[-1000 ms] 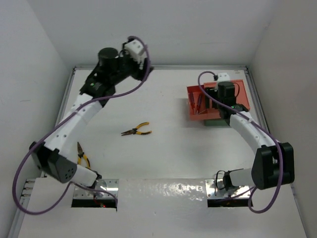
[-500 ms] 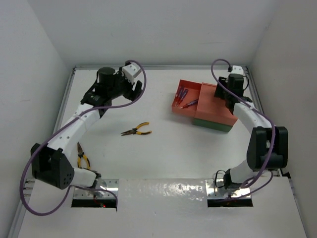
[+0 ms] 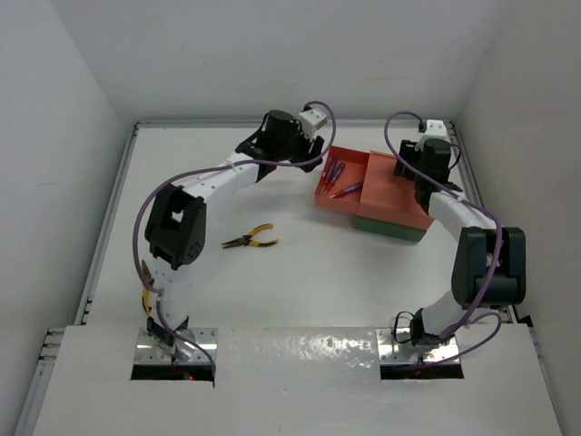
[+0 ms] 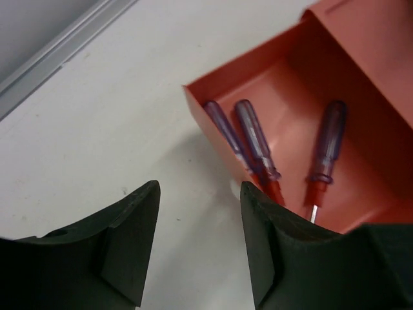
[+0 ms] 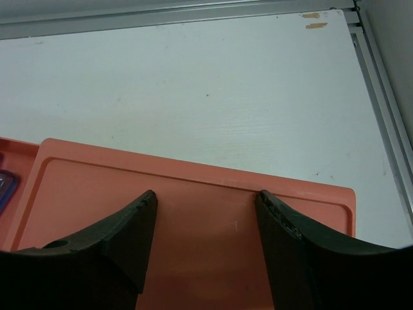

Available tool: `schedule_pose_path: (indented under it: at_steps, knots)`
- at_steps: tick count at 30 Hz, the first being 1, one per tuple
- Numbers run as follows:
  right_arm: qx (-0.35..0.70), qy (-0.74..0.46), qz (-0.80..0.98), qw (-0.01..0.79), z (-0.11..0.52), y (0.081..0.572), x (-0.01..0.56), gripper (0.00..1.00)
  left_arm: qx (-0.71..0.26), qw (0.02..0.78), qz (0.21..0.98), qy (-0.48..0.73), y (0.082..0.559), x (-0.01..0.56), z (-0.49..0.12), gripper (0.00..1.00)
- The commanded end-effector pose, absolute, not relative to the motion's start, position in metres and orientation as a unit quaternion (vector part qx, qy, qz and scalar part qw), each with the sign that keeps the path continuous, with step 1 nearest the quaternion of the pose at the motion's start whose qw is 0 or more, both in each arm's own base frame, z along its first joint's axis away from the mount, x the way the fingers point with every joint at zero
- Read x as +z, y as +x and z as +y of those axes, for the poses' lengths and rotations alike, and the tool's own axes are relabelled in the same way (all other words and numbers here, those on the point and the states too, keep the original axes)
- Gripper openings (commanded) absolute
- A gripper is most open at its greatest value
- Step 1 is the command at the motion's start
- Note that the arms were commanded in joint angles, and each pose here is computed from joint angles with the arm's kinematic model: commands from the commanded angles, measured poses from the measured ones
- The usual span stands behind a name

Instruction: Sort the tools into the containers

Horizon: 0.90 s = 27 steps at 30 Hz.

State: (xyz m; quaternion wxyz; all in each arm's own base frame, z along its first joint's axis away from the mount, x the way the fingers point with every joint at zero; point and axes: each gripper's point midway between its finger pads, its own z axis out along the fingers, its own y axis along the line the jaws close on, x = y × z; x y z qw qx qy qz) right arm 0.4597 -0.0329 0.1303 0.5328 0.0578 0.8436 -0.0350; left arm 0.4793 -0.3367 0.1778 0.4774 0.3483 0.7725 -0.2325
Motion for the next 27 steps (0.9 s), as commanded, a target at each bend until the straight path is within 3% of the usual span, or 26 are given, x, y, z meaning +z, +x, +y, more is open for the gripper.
schedule_pose_path:
  at_steps: [1, 9, 15, 19, 27]
  knots:
    - [-0.024, 0.044, 0.947, 0.317, -0.03, 0.369, 0.012, 0.61, -0.212, 0.523, 0.775, 0.284, 0.514, 0.211, -0.323, 0.5]
    - [0.008, 0.054, 0.943, 0.329, -0.019, 0.368, -0.003, 0.54, -0.205, 0.532, 0.775, 0.273, 0.528, 0.213, -0.317, 0.44]
    - [0.024, 0.052, 0.944, 0.326, -0.013, 0.364, -0.01, 0.54, -0.186, 0.47, 0.814, 0.285, 0.526, 0.126, -0.315, 0.38]
    - [0.024, 0.05, 0.944, 0.325, -0.013, 0.364, -0.009, 0.54, -0.188, 0.459, 0.818, 0.29, 0.522, 0.099, -0.323, 0.38]
    - [0.034, 0.058, 0.941, 0.333, -0.01, 0.367, -0.006, 0.54, -0.237, 0.442, 0.791, 0.351, 0.486, 0.102, -0.37, 0.36]
